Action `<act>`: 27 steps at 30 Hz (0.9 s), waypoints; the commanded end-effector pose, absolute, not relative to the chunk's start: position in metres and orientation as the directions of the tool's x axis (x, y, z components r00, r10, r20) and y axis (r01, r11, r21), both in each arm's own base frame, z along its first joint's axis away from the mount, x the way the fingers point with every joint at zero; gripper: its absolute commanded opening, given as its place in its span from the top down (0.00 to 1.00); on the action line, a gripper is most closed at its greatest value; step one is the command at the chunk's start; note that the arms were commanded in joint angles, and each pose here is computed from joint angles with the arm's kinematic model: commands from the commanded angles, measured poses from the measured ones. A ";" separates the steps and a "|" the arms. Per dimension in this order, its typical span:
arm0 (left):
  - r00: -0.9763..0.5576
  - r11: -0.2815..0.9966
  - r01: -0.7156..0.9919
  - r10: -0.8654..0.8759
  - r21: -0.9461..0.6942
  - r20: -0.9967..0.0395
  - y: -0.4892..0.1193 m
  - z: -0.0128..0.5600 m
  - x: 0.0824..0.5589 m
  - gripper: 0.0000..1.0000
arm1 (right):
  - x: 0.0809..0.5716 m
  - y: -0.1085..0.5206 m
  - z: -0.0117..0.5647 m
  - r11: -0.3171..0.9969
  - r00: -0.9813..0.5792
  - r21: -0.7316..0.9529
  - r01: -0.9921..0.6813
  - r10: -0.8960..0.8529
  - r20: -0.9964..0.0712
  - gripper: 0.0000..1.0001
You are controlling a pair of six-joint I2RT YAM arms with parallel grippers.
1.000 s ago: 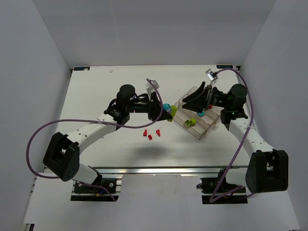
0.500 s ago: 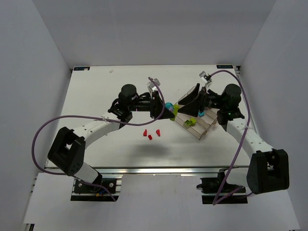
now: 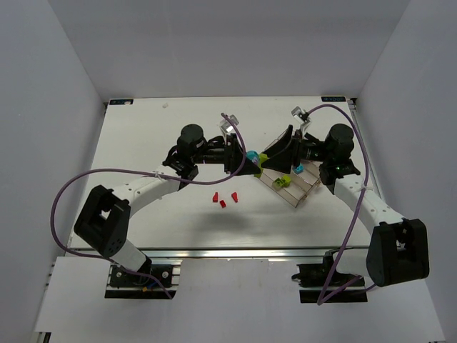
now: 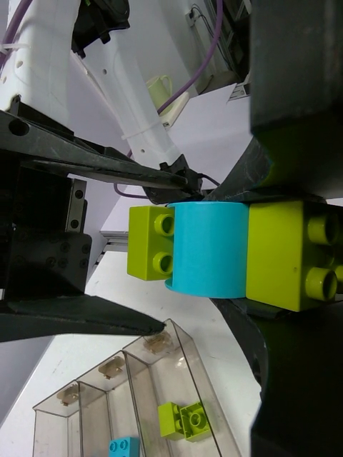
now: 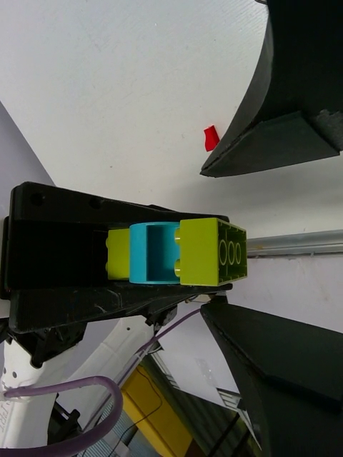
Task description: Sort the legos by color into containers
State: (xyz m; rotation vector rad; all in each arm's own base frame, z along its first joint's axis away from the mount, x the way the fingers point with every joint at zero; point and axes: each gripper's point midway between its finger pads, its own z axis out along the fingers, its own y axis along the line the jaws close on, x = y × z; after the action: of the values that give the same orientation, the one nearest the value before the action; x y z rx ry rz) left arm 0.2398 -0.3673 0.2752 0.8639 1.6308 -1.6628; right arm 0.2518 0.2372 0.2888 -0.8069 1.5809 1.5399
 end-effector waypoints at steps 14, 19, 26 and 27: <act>-0.536 -0.066 0.843 -0.023 -0.533 -0.844 -0.372 0.296 0.240 1.00 | 0.254 0.242 0.303 0.039 -0.434 0.437 -0.899 0.071 -0.898 0.53; -0.532 -0.068 0.845 -0.023 -0.530 -0.846 -0.372 0.297 0.239 1.00 | 0.253 0.242 0.304 0.030 -0.426 0.429 -0.903 0.075 -0.901 0.69; -0.554 -0.063 0.831 -0.014 -0.552 -0.832 -0.372 0.291 0.239 0.72 | 0.250 0.240 0.304 0.026 -0.449 0.453 -0.891 0.090 -0.889 1.00; -0.554 -0.062 0.832 -0.014 -0.552 -0.833 -0.371 0.291 0.239 0.64 | 0.250 0.240 0.303 0.026 -0.454 0.458 -0.889 0.089 -0.886 1.00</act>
State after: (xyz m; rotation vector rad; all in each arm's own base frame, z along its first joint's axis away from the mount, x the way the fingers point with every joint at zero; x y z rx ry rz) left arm 0.2439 -0.3710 0.2752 0.8590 1.6241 -1.6749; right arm 0.2497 0.2401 0.2909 -0.8131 1.5764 1.5759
